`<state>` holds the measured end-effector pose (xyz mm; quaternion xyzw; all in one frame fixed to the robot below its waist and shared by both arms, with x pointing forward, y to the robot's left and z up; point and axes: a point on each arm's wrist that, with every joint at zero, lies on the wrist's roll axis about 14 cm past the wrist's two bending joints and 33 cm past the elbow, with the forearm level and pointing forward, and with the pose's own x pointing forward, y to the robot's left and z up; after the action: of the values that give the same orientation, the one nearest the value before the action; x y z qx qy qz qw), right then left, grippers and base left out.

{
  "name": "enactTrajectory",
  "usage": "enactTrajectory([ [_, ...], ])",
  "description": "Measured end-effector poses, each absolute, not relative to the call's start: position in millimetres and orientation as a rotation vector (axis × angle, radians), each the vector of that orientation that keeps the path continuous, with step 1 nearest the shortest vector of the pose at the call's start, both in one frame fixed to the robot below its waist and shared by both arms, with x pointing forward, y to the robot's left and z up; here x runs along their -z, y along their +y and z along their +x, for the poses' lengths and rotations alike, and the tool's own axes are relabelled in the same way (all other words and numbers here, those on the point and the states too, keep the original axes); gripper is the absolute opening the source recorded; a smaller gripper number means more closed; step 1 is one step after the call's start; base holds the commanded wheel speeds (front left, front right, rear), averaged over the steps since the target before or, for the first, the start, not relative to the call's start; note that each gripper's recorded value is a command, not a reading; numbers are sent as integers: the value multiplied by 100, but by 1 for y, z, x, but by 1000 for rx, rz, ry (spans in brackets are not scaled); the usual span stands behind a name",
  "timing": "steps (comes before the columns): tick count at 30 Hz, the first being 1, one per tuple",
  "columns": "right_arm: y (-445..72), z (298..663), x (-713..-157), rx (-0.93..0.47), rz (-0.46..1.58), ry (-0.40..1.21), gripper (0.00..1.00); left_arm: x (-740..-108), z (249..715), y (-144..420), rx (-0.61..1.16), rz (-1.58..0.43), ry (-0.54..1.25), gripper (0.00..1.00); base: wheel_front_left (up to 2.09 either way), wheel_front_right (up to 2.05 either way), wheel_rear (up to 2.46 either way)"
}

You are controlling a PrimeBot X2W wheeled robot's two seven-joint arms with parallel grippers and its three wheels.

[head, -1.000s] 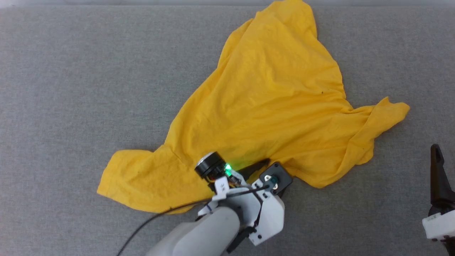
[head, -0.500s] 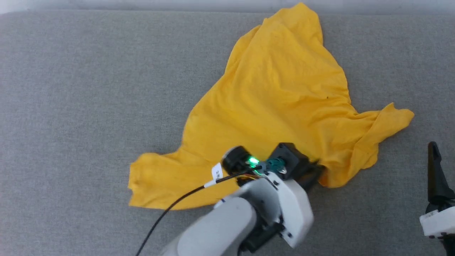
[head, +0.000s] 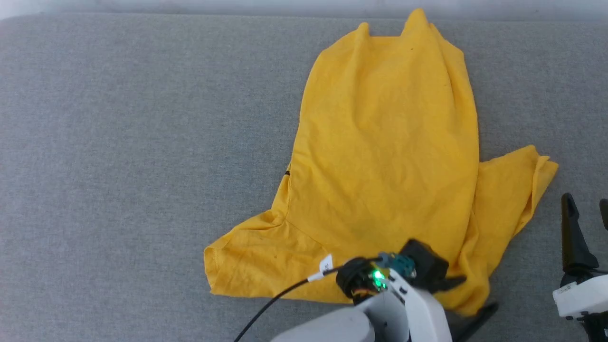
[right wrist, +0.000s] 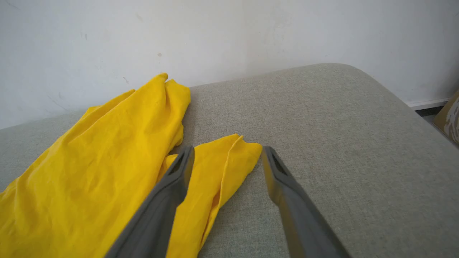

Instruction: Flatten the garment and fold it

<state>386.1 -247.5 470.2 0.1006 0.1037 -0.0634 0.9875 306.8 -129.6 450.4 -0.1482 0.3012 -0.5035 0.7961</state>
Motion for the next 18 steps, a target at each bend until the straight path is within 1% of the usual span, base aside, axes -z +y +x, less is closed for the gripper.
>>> enactTrajectory([
  [3,-247,386,-470,126,203,208,100,-476,333,-128,1030,-384,551,100,0,0,0],
  [6,-248,386,-470,128,203,210,100,-513,382,-113,919,-432,390,100,0,0,0],
  [8,-248,386,-467,129,203,217,100,-531,419,-91,824,-364,272,100,0,0,0],
  [11,-248,385,-463,132,203,230,100,-527,466,-46,670,-142,185,100,0,0,0],
  [14,-248,384,-458,135,203,247,100,-501,494,-9,533,-9,236,100,0,0,0],
  [18,-250,382,-452,145,202,268,100,-451,502,15,440,95,402,100,0,0,0],
])
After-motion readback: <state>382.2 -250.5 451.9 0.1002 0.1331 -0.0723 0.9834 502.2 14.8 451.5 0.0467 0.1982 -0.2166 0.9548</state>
